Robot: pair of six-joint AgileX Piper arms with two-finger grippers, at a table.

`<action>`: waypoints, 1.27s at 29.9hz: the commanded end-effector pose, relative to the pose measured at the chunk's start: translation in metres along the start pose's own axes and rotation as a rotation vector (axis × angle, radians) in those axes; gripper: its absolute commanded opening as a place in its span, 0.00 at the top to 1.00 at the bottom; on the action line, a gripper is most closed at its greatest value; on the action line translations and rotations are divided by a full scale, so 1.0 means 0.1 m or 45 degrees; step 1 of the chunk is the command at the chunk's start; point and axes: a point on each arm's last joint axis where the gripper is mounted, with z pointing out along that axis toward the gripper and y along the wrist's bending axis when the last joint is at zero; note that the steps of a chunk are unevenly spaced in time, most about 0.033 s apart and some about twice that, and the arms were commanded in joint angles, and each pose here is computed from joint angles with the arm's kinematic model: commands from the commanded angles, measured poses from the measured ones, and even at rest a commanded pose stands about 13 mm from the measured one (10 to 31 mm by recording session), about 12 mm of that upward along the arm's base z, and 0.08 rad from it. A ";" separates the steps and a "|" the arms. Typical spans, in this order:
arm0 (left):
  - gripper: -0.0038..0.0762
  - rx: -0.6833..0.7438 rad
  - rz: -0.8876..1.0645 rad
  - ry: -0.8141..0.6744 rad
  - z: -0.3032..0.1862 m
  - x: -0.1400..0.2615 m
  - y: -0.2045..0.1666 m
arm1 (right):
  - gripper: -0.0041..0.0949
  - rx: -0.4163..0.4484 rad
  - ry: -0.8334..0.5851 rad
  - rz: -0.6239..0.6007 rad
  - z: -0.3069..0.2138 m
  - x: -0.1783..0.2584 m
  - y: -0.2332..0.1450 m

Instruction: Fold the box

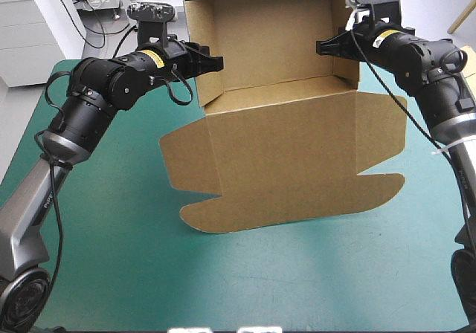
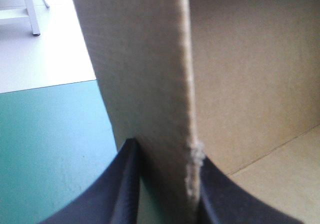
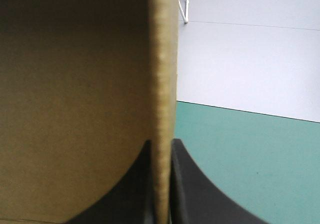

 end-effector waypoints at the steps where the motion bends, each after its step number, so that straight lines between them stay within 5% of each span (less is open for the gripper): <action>1: 0.91 0.113 -0.062 -0.191 -0.20 -0.21 -0.15 | 0.97 -0.128 -0.185 0.153 -0.26 -0.25 0.14; 17: 0.96 -0.013 -0.009 0.215 0.26 0.17 0.04 | 0.97 -0.174 0.272 0.112 -0.03 0.14 0.17; 28: 0.96 -0.086 -0.112 0.722 0.60 0.62 0.47 | 0.97 -0.224 0.717 0.147 0.53 0.70 0.18; 38: 0.96 -0.020 -0.220 0.873 1.02 0.94 0.50 | 0.97 -0.222 0.925 0.173 0.93 1.09 0.17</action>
